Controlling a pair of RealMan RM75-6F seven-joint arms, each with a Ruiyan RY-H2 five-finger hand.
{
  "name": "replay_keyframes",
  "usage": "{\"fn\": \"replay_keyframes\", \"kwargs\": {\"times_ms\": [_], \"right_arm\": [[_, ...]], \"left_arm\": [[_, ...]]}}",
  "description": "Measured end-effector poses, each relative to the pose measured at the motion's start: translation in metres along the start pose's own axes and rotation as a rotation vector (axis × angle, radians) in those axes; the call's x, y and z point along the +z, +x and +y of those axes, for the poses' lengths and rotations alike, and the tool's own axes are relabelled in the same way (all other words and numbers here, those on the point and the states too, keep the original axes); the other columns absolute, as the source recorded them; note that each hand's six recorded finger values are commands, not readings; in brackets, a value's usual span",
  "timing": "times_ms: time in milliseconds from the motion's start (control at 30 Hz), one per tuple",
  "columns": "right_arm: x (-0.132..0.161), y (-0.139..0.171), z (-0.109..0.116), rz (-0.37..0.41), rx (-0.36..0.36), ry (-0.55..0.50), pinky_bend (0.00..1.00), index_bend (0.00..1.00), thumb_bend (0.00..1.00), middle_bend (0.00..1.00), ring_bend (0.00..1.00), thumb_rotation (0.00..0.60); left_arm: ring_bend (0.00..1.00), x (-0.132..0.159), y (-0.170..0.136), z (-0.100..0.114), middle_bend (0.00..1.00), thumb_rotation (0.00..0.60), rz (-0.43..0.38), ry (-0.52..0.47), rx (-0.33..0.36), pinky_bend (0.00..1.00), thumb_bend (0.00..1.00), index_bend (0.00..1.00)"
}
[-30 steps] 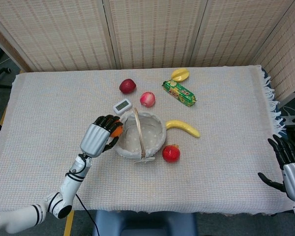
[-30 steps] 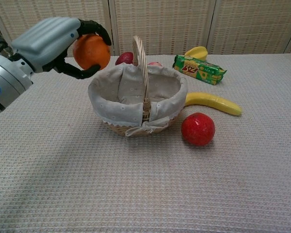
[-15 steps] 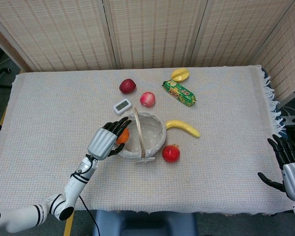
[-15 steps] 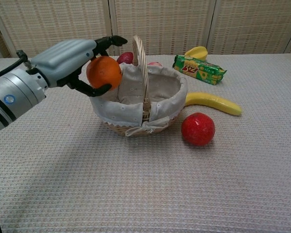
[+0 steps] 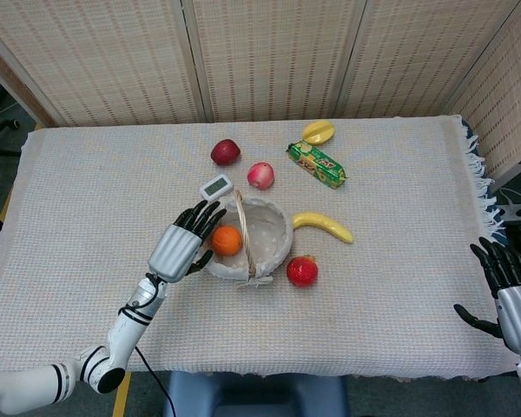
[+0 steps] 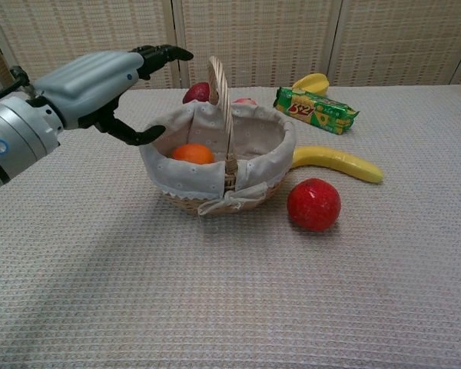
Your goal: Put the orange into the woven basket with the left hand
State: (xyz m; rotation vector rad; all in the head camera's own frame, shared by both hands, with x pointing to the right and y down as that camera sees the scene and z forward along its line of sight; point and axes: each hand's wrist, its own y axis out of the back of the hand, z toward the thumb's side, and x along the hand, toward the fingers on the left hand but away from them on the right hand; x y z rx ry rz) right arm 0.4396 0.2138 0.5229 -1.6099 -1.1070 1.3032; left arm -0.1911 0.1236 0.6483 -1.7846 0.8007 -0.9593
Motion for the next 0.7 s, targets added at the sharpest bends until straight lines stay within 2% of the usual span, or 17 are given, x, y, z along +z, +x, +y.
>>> {"fn": "replay_keyframes", "kwargs": {"times_ms": [133, 200, 367, 500, 700], "right_arm": [[0.0, -0.002, -0.001, 0.0, 0.006, -0.004, 0.04, 0.0, 0.03, 0.0, 0.0, 0.6], [0.0, -0.003, -0.001, 0.002, 0.011, -0.003, 0.04, 0.0, 0.03, 0.0, 0.0, 0.6], [0.001, -0.005, -0.004, 0.004, 0.022, 0.01, 0.04, 0.0, 0.03, 0.0, 0.0, 0.6], [0.003, -0.004, -0.008, 0.008, 0.034, 0.023, 0.04, 0.0, 0.03, 0.0, 0.0, 0.6], [0.003, -0.003, -0.008, 0.006, 0.032, 0.027, 0.04, 0.0, 0.03, 0.0, 0.0, 0.6]], "left_arm": [[0.04, -0.018, -0.011, 0.007, 0.0, 0.6, 0.041, 0.122, -0.014, 0.21, 0.37, 0.0], [0.04, -0.036, -0.024, 0.013, 0.0, 0.6, 0.079, 0.207, -0.037, 0.21, 0.37, 0.0], [0.04, -0.093, -0.079, 0.028, 0.0, 0.6, 0.219, 0.33, -0.137, 0.2, 0.37, 0.0], [0.04, -0.123, -0.13, 0.031, 0.0, 0.6, 0.319, 0.351, -0.214, 0.21, 0.37, 0.0], [0.04, -0.135, -0.181, 0.027, 0.0, 0.6, 0.389, 0.302, -0.247, 0.21, 0.37, 0.0]]}}
